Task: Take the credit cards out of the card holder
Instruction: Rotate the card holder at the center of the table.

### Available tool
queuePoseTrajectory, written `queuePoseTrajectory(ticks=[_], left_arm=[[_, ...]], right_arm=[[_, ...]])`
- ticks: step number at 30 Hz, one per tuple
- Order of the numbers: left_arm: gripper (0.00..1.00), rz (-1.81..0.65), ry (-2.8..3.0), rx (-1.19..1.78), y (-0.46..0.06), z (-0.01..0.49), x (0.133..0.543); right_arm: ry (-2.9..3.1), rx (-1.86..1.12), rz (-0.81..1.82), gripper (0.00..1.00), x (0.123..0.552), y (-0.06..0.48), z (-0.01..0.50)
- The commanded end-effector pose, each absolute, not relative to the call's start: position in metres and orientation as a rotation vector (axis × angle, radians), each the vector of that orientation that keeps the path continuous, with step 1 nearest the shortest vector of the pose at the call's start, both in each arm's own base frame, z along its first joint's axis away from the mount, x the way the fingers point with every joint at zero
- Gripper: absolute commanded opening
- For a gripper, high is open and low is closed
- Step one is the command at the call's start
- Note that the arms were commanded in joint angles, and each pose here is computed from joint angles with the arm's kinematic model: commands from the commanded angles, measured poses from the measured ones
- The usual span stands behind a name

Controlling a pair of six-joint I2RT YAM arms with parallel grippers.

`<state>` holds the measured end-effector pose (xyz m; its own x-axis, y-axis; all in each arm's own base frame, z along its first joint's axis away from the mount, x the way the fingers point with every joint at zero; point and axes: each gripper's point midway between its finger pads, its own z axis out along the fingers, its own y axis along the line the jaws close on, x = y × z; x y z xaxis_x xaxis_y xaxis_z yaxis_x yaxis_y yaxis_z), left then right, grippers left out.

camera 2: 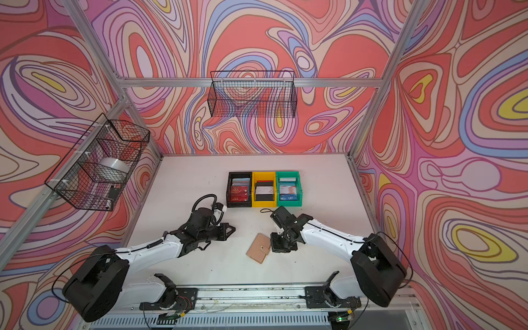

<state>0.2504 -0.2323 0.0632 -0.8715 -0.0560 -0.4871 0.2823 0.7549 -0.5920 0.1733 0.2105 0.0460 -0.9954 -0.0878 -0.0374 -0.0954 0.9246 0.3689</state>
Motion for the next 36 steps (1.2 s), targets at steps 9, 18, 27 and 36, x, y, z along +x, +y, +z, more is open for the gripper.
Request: queuePoseTrajectory(ticks=[9, 18, 27, 36], left_arm=[[0.00, -1.015, 2.449, 0.187, -0.258, 0.073, 0.257], [0.00, -0.934, 2.468, 0.170, -0.239, 0.066, 0.246], [0.00, -0.975, 2.473, 0.127, -0.239, 0.061, 0.242], [0.00, -0.991, 2.486, 0.236, -0.253, 0.065, 0.222]], right_arm=[[3.101, -0.205, 0.526, 0.11, 0.188, 0.224, 0.014], [3.040, -0.274, 0.518, 0.12, 0.231, 0.254, 0.016], [2.965, -0.368, 0.470, 0.13, 0.269, 0.275, 0.026], [2.912, -0.427, 0.452, 0.14, 0.240, 0.245, 0.077]])
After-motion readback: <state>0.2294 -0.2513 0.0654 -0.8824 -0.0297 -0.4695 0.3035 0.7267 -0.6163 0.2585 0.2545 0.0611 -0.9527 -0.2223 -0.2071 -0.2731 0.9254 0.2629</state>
